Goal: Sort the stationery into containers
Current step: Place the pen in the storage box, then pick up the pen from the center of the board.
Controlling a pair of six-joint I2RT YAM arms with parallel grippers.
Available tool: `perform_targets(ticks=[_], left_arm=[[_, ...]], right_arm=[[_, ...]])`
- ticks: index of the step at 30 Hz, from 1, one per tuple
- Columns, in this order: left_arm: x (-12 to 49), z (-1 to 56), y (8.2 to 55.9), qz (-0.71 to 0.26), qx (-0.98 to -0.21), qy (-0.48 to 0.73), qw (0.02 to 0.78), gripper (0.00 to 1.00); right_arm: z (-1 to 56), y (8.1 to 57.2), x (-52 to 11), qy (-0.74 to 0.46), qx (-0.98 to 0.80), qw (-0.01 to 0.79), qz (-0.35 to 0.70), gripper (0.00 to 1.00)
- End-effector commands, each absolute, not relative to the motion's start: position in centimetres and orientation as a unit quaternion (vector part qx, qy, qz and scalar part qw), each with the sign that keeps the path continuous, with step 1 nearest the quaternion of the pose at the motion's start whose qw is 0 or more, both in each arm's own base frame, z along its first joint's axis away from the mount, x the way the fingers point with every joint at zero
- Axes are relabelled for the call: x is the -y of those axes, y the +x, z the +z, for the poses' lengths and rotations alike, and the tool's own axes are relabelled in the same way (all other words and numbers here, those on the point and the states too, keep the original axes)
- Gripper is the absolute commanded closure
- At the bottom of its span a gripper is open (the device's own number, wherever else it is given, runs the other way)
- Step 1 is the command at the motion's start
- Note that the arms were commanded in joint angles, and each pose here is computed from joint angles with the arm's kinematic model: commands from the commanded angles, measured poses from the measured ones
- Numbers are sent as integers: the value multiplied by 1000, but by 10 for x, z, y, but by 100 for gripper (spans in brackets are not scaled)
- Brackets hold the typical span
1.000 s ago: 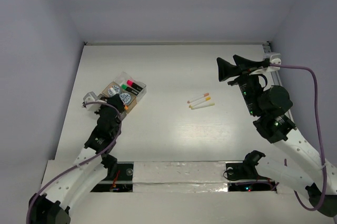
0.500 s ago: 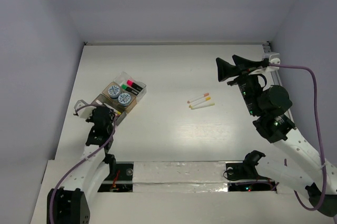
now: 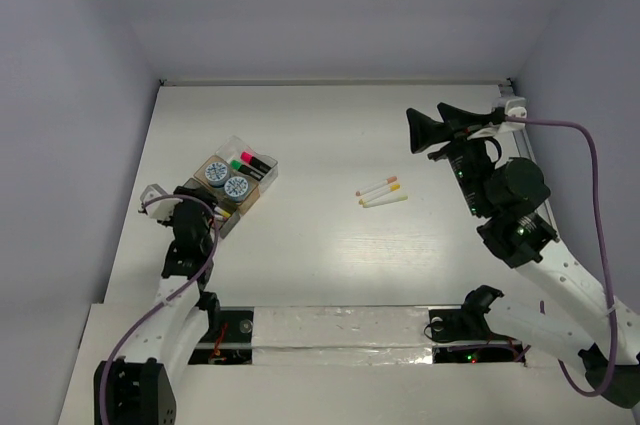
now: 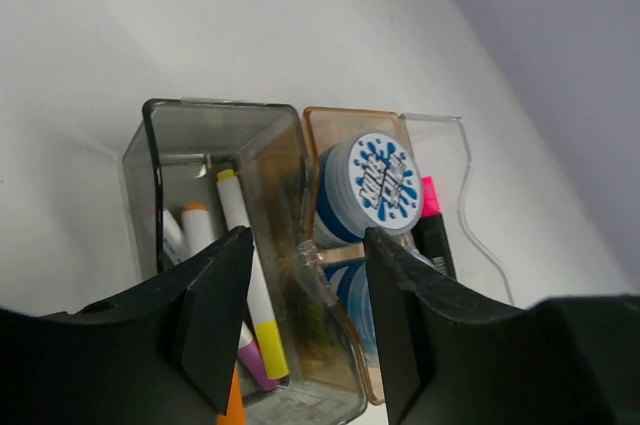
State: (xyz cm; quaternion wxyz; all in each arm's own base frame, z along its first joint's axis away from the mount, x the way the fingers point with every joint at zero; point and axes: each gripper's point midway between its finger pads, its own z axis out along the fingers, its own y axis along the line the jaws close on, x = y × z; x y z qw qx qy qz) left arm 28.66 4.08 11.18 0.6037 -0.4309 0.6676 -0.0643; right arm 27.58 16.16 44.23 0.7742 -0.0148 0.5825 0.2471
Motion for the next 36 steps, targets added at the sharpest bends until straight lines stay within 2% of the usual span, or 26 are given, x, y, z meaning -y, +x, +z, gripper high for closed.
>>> perform_targets(ticks=[1, 3, 6, 9, 11, 12, 13, 15, 17, 18, 19, 20, 21, 22, 25, 26, 27, 28, 30, 36], left_arm=[[-39, 140, 292, -81, -650, -407, 636, 55], [-34, 153, 294, -96, -646, -394, 647, 57], [7, 185, 307, -175, -649, -314, 670, 62], [72, 205, 320, -241, -677, -209, 663, 68], [143, 230, 316, -283, -688, -121, 658, 69], [169, 217, 321, -268, -710, -65, 648, 69], [218, 236, 310, -312, -703, 5, 639, 69], [271, 209, 310, -308, -725, 110, 607, 68], [330, 221, 295, -339, -707, 191, 590, 68], [353, 189, 292, -323, -720, 248, 562, 67], [375, 203, 296, -324, -706, 265, 571, 67], [394, 199, 290, -325, -702, 289, 564, 67], [404, 166, 296, -306, -723, 311, 535, 67], [427, 181, 297, -320, -705, 333, 538, 67], [453, 144, 302, -320, -717, 372, 495, 66], [467, 156, 308, -324, -699, 393, 502, 66], [471, 120, 306, -311, -721, 413, 461, 66], [483, 127, 313, -314, -715, 419, 464, 66], [486, 95, 314, -300, -730, 436, 433, 66], [486, 71, 321, -290, -740, 437, 420, 66]], right_arm=[[468, 271, -158, -8, -557, 789, 259, 26], [468, 271, -159, -9, -557, 788, 260, 26], [469, 270, -159, -8, -556, 789, 262, 26], [467, 271, -160, -8, -557, 788, 264, 26], [466, 272, -161, -8, -559, 787, 262, 27], [466, 272, -160, -8, -559, 787, 262, 27], [467, 272, -160, -8, -558, 787, 263, 27], [467, 271, -159, -8, -557, 787, 263, 27], [467, 271, -159, -8, -557, 787, 263, 27], [468, 270, -159, -8, -557, 788, 262, 27], [468, 270, -158, -8, -557, 788, 263, 27], [468, 270, -157, -7, -556, 789, 260, 27], [468, 270, -157, -6, -557, 789, 259, 27], [468, 270, -157, -7, -558, 789, 258, 27], [468, 271, -154, -2, -558, 790, 252, 26], [468, 271, -153, -1, -559, 790, 250, 26], [468, 271, -152, 1, -559, 791, 248, 26], [468, 271, -151, 1, -558, 792, 247, 26], [468, 271, -150, 3, -558, 793, 245, 26], [467, 272, -152, 1, -560, 792, 244, 26]])
